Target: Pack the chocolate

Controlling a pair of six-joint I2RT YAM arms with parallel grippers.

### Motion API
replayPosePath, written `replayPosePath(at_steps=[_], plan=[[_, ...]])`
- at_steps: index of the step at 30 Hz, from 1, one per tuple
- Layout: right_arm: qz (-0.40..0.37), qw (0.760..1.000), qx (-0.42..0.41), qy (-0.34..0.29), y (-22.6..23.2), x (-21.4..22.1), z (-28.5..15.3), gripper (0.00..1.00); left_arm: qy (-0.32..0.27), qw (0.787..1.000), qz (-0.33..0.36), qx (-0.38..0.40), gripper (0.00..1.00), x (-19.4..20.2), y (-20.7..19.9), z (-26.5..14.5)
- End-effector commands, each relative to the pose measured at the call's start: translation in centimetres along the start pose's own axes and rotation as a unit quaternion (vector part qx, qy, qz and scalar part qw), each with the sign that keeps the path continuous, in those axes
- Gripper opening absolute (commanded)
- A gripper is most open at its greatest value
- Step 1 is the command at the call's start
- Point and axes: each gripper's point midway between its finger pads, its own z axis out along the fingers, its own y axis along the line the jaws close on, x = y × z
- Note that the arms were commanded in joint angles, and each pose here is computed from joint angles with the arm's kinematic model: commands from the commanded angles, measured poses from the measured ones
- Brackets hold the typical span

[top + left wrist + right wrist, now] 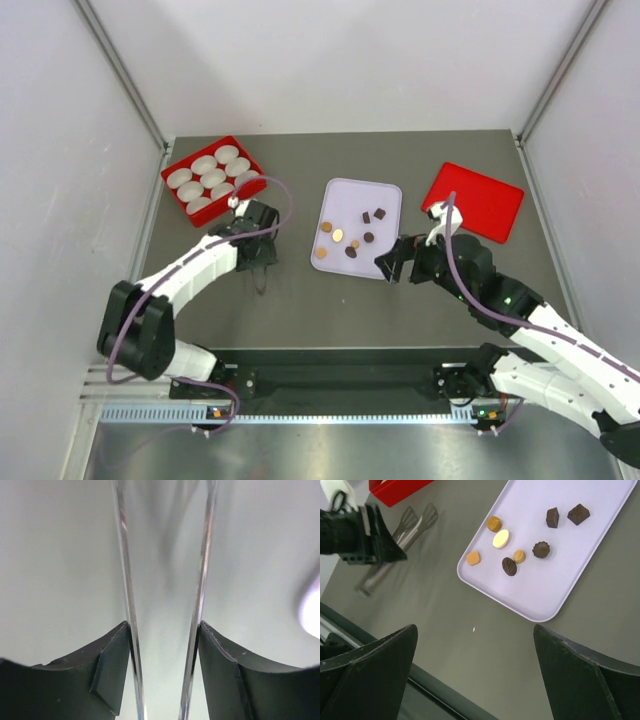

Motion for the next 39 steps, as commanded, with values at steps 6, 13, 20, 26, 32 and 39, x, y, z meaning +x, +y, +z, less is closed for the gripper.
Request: replayPosePath(at_steps=[6, 13, 20, 26, 32, 39], plan=[[0.002, 1.000, -0.012, -0.017, 0.3, -0.9, -1.7, 1.00, -0.037, 0.996, 0.054, 0.055, 0.55, -5.8, -1.9, -9.4], [0.010, 1.000, 0.001, -0.025, 0.0, -1.3, -1.9, 1.00, -0.040, 0.988, 0.093, 0.113, 0.51, -7.5, -5.1, -12.4], [0.003, 1.000, 0.014, -0.020, -0.2, -1.8, -2.0, 1.00, -0.051, 0.979, 0.134, 0.144, 0.51, -7.3, -8.2, -14.0], [-0.012, 0.999, 0.041, -0.032, -1.2, -2.6, -2.5, 1.00, -0.061, 0.967, 0.165, 0.184, 0.50, -6.3, -11.4, -15.3], [-0.016, 0.996, 0.072, -0.051, -2.3, -3.5, -3.1, 1.00, -0.059, 0.958, 0.177, 0.217, 0.49, -5.1, -13.2, -15.2], [-0.010, 0.991, 0.107, -0.081, -3.5, -4.9, -4.1, 1.00, -0.075, 0.945, 0.191, 0.253, 0.48, -5.6, -16.1, -14.2]])
